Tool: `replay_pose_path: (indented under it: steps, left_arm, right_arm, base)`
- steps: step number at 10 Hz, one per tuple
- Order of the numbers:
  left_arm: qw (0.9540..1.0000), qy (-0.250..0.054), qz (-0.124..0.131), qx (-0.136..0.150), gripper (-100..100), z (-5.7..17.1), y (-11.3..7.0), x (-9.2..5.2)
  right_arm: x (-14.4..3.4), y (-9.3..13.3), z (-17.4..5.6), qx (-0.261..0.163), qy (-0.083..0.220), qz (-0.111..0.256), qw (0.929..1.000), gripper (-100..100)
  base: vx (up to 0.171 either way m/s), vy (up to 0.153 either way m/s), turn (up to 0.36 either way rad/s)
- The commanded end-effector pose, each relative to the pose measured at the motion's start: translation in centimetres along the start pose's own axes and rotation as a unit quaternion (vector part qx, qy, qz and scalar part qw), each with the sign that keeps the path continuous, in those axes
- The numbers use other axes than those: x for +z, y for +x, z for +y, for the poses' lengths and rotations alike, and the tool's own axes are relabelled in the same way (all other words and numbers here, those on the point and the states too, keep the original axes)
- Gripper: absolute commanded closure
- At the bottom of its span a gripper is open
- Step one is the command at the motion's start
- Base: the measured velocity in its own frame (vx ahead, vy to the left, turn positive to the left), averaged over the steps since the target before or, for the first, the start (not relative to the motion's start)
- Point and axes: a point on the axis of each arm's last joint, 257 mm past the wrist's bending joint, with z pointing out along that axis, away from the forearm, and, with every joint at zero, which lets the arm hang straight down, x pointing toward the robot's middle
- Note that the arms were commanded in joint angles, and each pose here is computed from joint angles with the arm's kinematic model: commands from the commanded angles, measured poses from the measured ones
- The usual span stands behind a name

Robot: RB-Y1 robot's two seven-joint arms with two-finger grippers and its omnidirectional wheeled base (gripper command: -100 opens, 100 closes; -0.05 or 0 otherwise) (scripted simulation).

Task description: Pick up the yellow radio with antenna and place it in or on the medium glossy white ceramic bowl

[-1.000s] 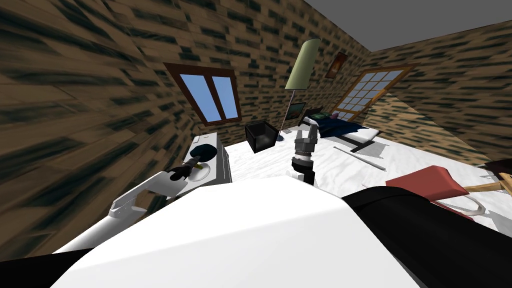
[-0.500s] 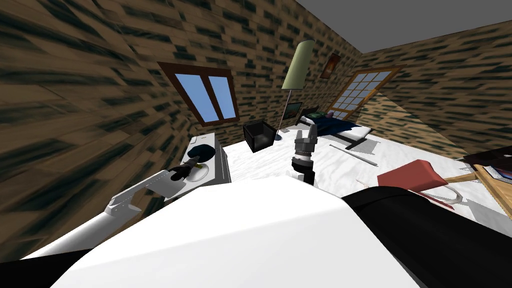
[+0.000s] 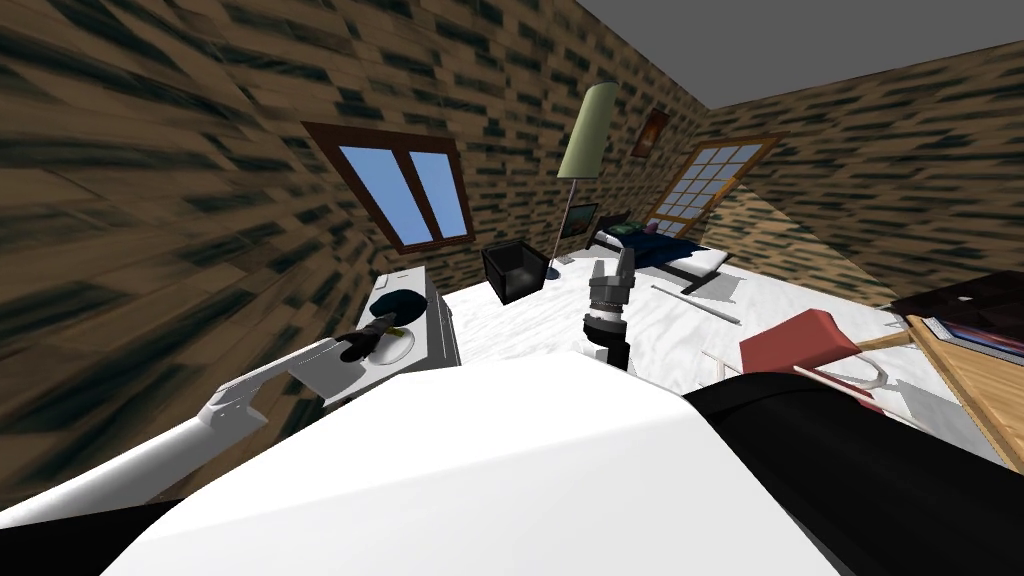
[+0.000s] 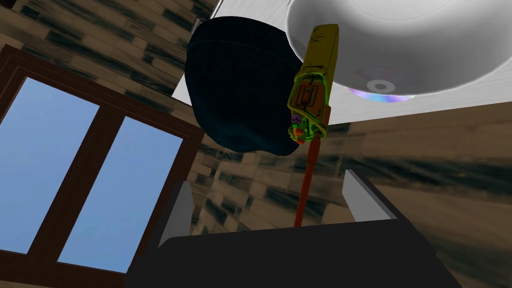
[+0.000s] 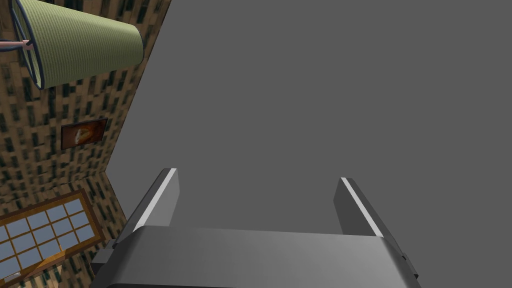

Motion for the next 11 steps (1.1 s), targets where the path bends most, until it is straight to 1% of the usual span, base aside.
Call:
replay_pose_path:
  steps: [1,2,3,4,5,7,8,9,10,11]
  left_arm:
    - [0.9999,-0.001,-0.004,-0.011,-100,0.1,-0.7,0.0]
    - [0.9997,-0.001,-0.004,-0.023,-100,0.1,-0.7,0.0]
    - [0.9999,-0.012,-0.006,-0.01,-100,0.7,-0.9,0.1]
    - [0.9998,-0.019,-0.002,-0.007,-100,1.4,-0.6,0.1]
    - [0.9997,-0.019,-0.009,-0.007,-100,1.5,-1.7,0.0]
    - [0.9993,-0.019,-0.012,-0.03,-100,1.5,-2.0,0.0]
    - [0.9992,-0.031,-0.018,-0.018,-100,2.3,-2.7,0.1]
    - [0.999,-0.039,-0.015,-0.014,-100,3.1,-2.6,0.0]
    - [0.9988,-0.04,-0.025,-0.013,-100,3.1,-3.8,-0.1]
    - [0.9985,-0.04,-0.026,-0.026,-100,3.1,-4.0,-0.2]
  right_arm:
    - [0.0,0.0,0.0,0.0,0.0,0.0,1.0,0]
    - [0.0,0.0,0.0,0.0,0.0,0.0,1.0,0]
    - [0.0,0.0,0.0,0.0,0.0,0.0,1.0,0]
    - [0.0,0.0,0.0,0.0,0.0,0.0,1.0,0]
    - [0.0,0.0,0.0,0.0,0.0,0.0,1.0,0]
    - [0.0,0.0,0.0,0.0,0.0,0.0,1.0,0]
    - [0.0,0.0,0.0,0.0,0.0,0.0,1.0,0]
    - [0.0,0.0,0.0,0.0,0.0,0.0,1.0,0]
    - [0.0,0.0,0.0,0.0,0.0,0.0,1.0,0]
    - [0.0,0.0,0.0,0.0,0.0,0.0,1.0,0]
  base:
    - [-0.009,-0.004,0.024]
    - [0.005,-0.002,-0.003]
    - [-0.036,-0.022,-0.208]
    - [-0.06,-0.015,-0.136]
    - [-0.035,-0.001,0.01]
    - [-0.006,0.005,0.013]
    - [-0.05,-0.006,-0.205]
    - [-0.059,-0.015,-0.12]
    - [-0.029,-0.012,0.005]
    - [-0.008,-0.005,0.011]
